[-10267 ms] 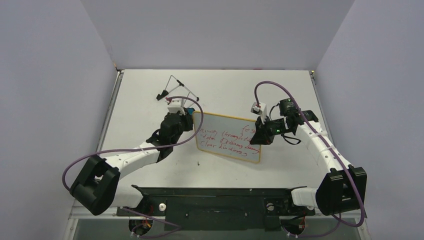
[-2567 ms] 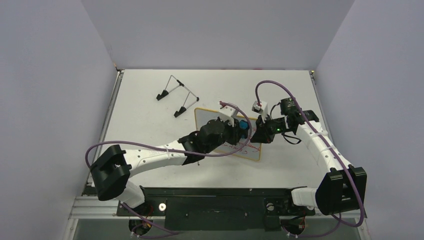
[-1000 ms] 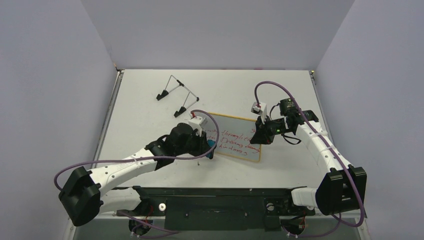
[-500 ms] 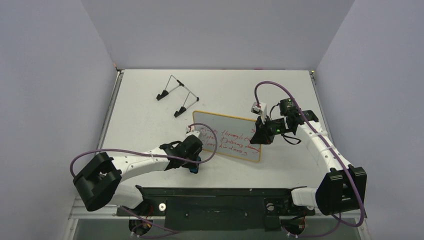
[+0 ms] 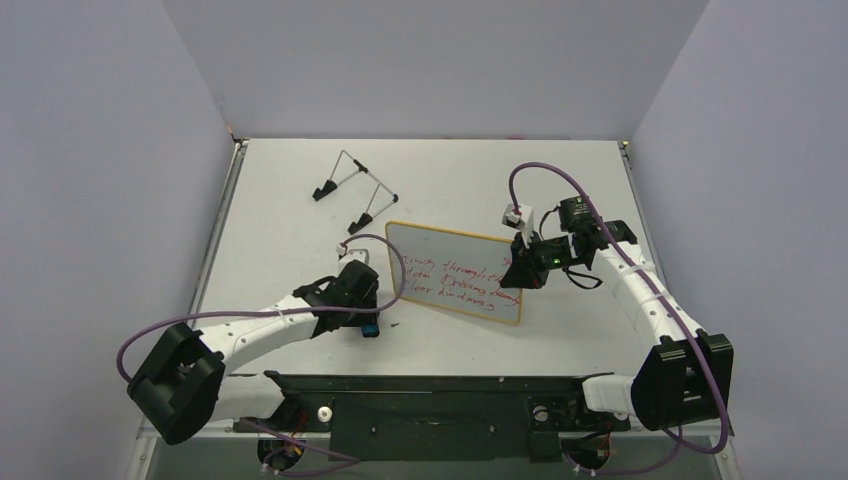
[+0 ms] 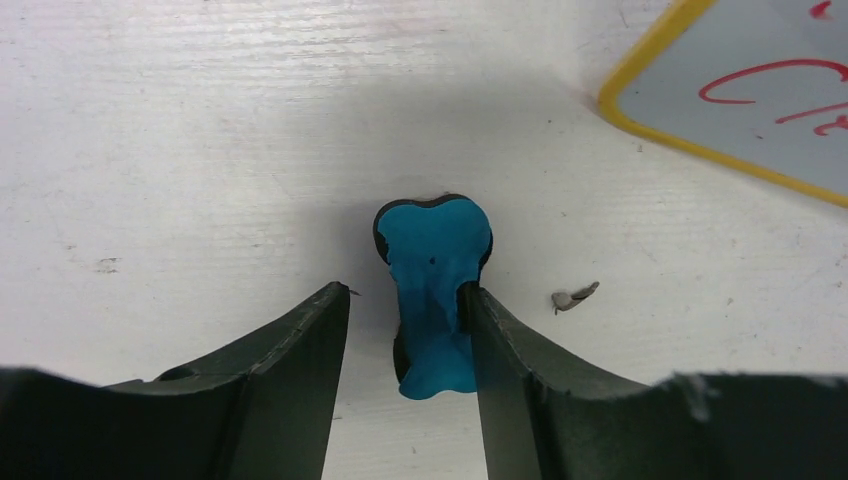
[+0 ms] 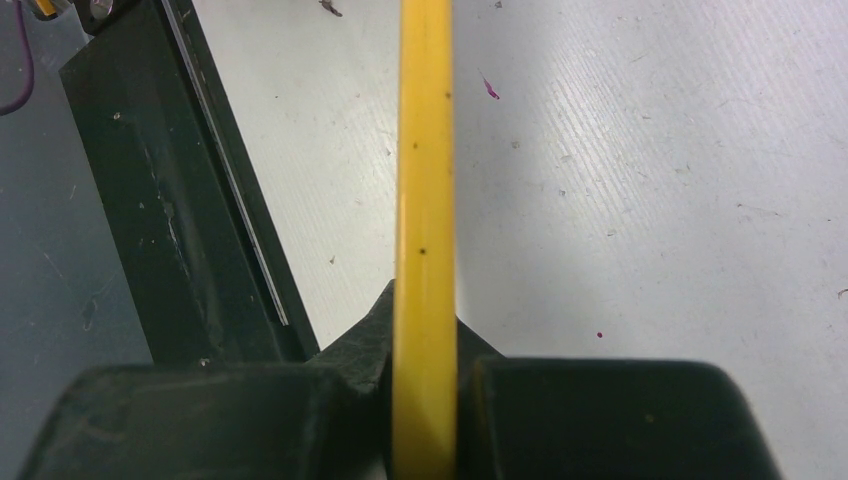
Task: Erase the whiteboard
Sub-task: Erase the center of the board with the whiteboard.
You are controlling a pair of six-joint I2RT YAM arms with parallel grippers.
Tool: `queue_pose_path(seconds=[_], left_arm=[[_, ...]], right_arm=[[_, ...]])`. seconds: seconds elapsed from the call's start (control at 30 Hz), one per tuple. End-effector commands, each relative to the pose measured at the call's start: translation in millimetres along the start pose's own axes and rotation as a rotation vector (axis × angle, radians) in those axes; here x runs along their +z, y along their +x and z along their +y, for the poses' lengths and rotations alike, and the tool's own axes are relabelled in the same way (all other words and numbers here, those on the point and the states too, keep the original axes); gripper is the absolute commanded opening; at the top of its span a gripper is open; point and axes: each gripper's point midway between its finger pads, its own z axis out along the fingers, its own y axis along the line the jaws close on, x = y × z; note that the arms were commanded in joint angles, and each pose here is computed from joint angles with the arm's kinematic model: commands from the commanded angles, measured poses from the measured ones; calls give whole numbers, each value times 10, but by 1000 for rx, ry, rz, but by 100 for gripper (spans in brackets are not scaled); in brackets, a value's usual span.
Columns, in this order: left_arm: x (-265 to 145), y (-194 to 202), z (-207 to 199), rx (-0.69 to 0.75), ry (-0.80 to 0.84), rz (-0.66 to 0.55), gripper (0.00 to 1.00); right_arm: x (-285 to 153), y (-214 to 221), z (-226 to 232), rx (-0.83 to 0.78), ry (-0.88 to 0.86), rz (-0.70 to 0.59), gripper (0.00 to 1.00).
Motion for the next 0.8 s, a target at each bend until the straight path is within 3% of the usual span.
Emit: queue_pose_path(seconds=[0.0, 0.17, 0.3, 0.4, 0.43, 0.63, 0.77], left_arm=[[-90, -144, -70, -29, 84, -42, 46], [-286, -302, -177, -46, 173, -86, 50], [-704, -637, -452, 19, 371, -233, 53], [-1123, -930, -732, 165, 563, -403, 54], [-1236, -925, -847, 212, 641, -411, 55], [-1785, -1374, -1136, 573, 747, -623, 58], [-2030, -1624, -1395, 789, 826, -657, 61]], right_arm=[[-44, 64, -22, -9, 38, 30, 0], [-45, 63, -22, -10, 38, 30, 0], [-38, 74, -27, -12, 38, 35, 0], [-22, 99, -38, -23, 44, 52, 0], [-8, 111, -46, -39, 49, 65, 0], [-11, 52, -73, -149, 105, 127, 0], [-99, -153, -52, -222, 114, 117, 0]])
